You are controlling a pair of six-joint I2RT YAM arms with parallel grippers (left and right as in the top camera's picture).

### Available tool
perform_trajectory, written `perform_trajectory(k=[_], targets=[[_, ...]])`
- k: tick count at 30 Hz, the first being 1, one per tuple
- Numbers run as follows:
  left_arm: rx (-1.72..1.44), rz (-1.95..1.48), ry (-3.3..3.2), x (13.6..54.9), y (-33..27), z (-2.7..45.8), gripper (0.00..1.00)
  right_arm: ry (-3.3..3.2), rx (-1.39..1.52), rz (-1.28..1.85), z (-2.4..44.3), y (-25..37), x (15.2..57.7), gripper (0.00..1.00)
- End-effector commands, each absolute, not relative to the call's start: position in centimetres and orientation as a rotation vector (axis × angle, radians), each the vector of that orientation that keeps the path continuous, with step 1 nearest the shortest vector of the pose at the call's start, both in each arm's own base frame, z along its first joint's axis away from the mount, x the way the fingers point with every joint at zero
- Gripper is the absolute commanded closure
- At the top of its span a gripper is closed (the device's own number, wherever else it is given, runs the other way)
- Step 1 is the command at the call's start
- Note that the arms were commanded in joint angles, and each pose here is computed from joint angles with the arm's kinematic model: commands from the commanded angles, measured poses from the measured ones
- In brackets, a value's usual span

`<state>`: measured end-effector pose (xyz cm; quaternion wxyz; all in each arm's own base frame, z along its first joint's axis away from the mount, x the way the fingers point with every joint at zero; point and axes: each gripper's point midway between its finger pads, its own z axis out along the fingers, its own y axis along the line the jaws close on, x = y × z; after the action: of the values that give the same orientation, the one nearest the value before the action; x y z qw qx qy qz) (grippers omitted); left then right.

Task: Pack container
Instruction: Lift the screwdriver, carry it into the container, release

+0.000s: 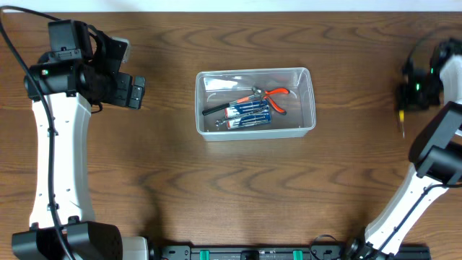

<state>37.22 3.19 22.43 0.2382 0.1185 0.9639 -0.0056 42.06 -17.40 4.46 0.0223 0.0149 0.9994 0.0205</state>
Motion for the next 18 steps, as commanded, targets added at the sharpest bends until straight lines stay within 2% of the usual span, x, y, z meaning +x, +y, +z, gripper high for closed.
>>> perform_trajectory(k=[1, 5, 8, 13, 18], targets=[[0.347, -0.025, 2.641, 37.3, 3.0, 22.3, 0.02, 2.792, -0.118, 0.009, 16.9, -12.0, 47.1, 0.99], [0.347, -0.025, 2.641, 37.3, 3.0, 22.3, 0.02, 2.55, -0.491, -0.043, 25.7, -2.6, 48.3, 0.99], [0.345, -0.023, 2.641, 37.3, 3.1, 22.3, 0.02, 2.385, -0.894, -0.086, 28.3, 5.6, 47.2, 0.99], [0.233, -0.031, 2.642, 37.5, 3.7, 22.4, 0.02, 2.266, -1.393, -0.117, 25.2, 15.4, 44.2, 0.99], [0.094, -0.035, 2.646, 37.3, 5.8, 22.5, 0.02, 2.292, -1.551, -0.063, 20.2, 18.8, 43.1, 0.99]])
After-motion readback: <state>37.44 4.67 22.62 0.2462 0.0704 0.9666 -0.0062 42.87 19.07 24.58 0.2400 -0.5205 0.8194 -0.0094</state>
